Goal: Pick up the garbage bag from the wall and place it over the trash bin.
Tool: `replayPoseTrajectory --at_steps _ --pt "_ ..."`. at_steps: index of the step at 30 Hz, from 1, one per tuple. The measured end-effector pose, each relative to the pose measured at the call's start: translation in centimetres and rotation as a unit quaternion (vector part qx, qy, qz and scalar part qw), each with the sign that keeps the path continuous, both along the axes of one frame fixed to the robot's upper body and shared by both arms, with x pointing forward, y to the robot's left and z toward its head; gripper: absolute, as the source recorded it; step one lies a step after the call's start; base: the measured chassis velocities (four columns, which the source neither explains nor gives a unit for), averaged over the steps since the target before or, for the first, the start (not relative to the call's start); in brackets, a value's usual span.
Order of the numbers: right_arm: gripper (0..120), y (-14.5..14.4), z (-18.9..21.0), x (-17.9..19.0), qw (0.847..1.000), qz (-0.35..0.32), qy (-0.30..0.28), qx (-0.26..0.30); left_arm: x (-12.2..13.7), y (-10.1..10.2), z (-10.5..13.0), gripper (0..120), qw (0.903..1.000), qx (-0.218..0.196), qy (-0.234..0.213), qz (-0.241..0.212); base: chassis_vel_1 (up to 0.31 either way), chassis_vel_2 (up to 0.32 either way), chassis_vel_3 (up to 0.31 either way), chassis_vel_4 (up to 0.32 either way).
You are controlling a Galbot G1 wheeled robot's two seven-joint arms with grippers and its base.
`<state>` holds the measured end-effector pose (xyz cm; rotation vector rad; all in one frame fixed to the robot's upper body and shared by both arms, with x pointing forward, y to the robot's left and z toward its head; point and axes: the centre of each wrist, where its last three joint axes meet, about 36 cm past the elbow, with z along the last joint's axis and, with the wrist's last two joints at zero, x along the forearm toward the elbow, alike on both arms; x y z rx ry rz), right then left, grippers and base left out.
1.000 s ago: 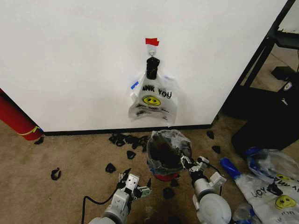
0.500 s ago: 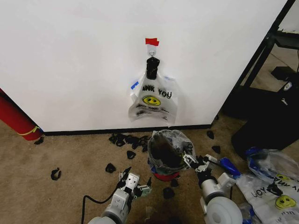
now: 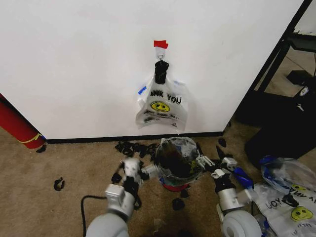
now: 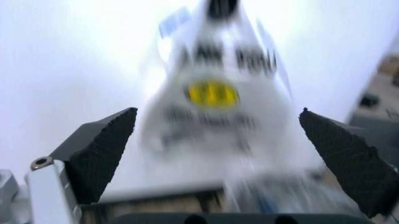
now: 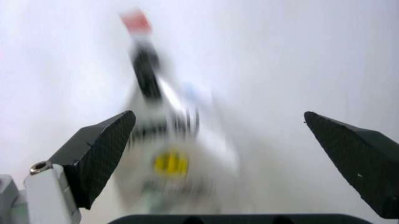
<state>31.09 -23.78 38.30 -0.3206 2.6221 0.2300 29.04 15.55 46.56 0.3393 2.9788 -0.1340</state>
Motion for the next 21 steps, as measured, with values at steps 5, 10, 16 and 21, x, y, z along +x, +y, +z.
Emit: replayPoseTrajectory --at_steps 5,10,16,21 --pt "100 -2.3 0.3 -0.7 0.991 -0.052 -0.061 -0.106 1.6 1.6 -0.9 100 0.9945 0.036 -0.095 0.026 0.0 0.0 0.0 0.0" --pt "100 -0.7 0.4 -4.0 0.996 -0.064 0.0 -0.068 2.3 2.5 -1.0 100 0.9899 0.021 -0.132 0.048 0.0 0.0 0.0 0.0" --pt "100 0.9 1.2 -4.9 0.993 -0.108 0.029 -0.037 2.4 2.6 -0.8 100 0.9923 -0.015 -0.114 0.047 0.0 0.0 0.0 0.0" --pt "100 1.9 1.5 -5.7 0.988 -0.131 0.072 -0.026 2.0 2.4 -1.0 100 0.9944 -0.033 -0.087 0.051 0.0 0.0 0.0 0.0"
